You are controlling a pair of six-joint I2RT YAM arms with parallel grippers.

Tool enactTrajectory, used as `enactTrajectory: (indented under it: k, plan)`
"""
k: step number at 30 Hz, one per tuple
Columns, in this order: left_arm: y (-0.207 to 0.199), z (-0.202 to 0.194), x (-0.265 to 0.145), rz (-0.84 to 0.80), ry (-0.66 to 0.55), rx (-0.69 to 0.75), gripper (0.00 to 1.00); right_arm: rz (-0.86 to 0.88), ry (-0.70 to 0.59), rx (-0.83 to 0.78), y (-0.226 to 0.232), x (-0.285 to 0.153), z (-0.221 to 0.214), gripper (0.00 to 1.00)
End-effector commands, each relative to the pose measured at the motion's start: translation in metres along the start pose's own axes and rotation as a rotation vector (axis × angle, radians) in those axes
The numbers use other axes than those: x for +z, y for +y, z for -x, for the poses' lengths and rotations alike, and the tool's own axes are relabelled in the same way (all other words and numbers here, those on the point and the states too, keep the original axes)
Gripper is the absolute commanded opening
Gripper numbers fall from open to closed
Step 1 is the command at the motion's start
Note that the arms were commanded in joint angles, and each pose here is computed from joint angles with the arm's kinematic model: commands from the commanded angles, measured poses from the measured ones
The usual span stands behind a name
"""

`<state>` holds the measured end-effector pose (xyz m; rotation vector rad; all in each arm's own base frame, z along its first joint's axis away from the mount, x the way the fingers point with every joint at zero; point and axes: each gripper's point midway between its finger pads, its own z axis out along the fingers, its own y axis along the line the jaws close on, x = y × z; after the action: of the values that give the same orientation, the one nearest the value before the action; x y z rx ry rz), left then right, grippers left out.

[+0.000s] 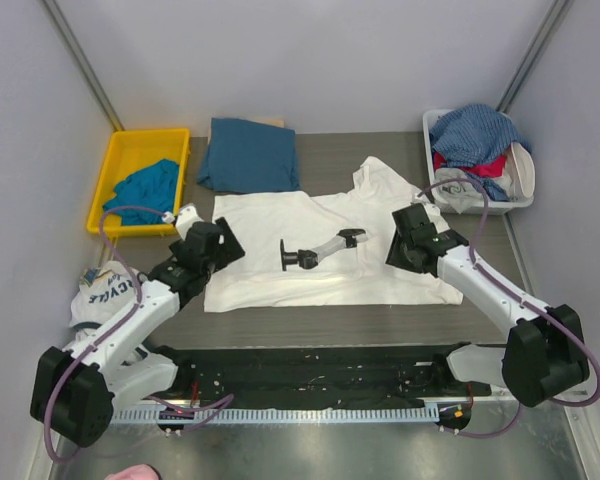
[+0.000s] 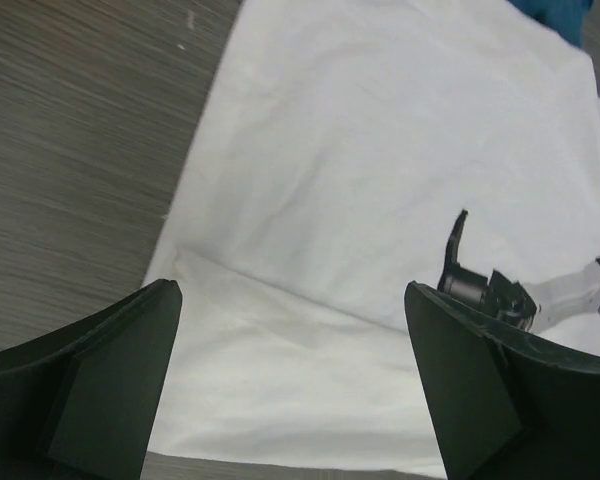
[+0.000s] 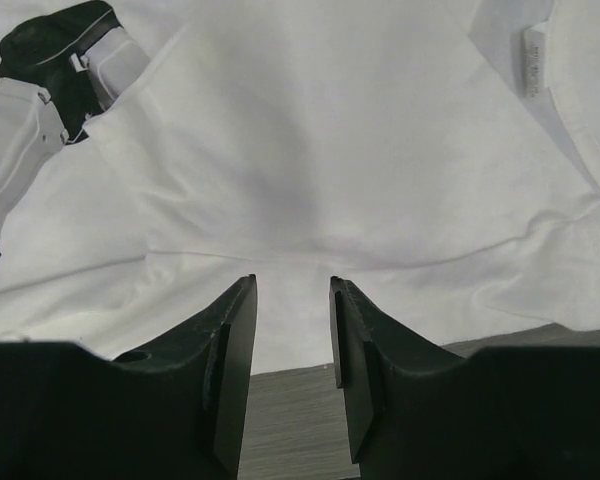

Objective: Fold and stack the t-shirts
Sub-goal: Fold the tshirt

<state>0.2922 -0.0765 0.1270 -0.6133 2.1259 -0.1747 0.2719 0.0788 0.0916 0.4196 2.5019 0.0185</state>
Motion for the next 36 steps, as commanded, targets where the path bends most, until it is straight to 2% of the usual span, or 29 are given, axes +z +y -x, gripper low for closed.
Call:
enactTrajectory:
  k: [1,7,13,27,36]
  plan:
    - [-0.06,-0.03,-0.001,-0.213,0.04,0.143,1.0,0.106,0.025,-0.087,0.025,0.006,-0.005,0.44]
    - [-0.082,-0.072,0.002,-0.24,0.103,0.267,1.0,0.123,0.06,-0.179,0.036,0.012,-0.024,0.52]
    - [-0.081,-0.087,0.005,-0.229,0.133,0.293,1.0,0.098,0.08,-0.207,0.033,0.019,-0.037,0.6]
    - [-0.073,-0.087,0.005,-0.201,0.132,0.3,1.0,0.102,0.119,-0.211,0.036,0.047,-0.077,0.63]
    - [-0.058,-0.078,-0.002,-0.153,0.106,0.321,1.0,0.059,0.184,-0.217,0.023,0.041,-0.107,0.63]
